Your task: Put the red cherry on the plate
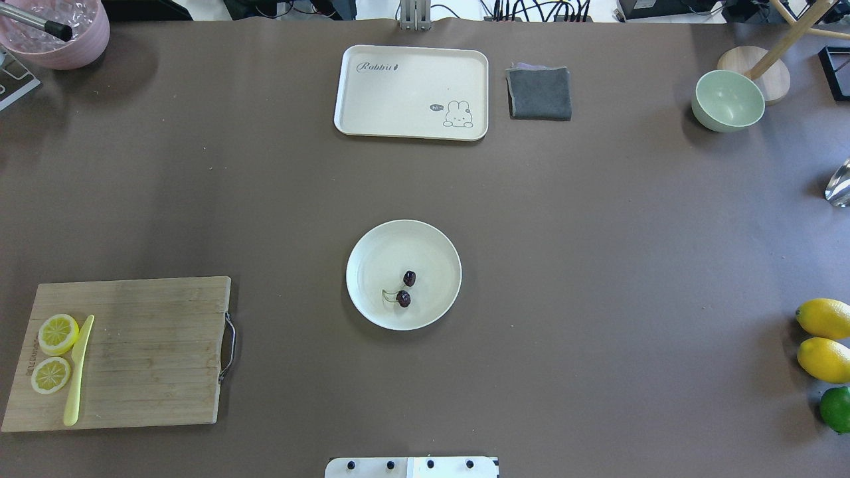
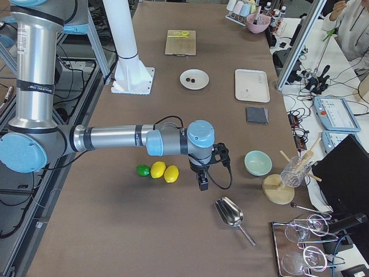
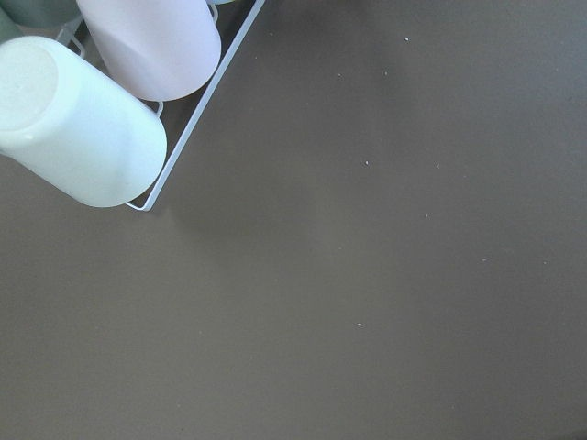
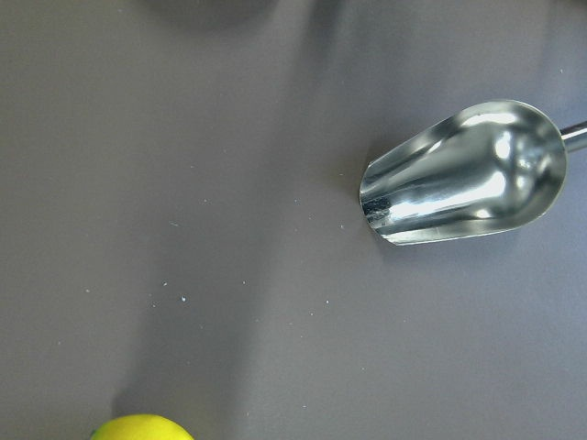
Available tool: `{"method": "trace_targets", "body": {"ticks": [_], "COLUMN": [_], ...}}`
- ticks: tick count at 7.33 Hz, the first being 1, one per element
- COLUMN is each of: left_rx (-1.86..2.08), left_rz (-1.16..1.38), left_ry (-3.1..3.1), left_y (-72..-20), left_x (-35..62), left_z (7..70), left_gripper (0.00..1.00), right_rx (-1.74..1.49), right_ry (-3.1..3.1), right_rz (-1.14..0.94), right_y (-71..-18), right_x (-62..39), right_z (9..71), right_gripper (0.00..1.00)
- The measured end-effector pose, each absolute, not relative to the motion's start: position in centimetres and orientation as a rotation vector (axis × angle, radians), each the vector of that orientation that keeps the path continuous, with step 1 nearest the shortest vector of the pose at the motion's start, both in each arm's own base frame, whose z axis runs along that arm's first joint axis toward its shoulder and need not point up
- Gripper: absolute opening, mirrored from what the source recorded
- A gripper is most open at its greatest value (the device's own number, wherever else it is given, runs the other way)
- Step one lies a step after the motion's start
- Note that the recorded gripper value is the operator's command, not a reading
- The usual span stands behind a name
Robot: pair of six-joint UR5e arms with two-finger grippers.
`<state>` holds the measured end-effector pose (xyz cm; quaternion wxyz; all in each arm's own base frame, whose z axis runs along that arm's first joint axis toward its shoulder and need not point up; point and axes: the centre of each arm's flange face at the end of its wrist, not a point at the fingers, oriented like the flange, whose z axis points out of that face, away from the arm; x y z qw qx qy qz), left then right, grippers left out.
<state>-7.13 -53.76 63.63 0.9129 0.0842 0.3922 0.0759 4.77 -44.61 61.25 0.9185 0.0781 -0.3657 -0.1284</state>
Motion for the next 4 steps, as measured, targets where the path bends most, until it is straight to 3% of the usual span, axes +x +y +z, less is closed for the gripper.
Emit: {"method": "trace_targets", "body": {"ticks": [4], "left_rx": [0.236], "left_rz": [0.179], "left_ry": [0.801], "left_y": [-53.9], "left_x": [-7.4], "left_z": [60.4], "left_gripper": [0.97], "right_rx": [0.182], "right_ry": [-0.734], "right_rz": [-0.286], "right_y": [-45.4], "right_x": [4.9], "right_z": [60.8], "right_gripper": [1.00]}}
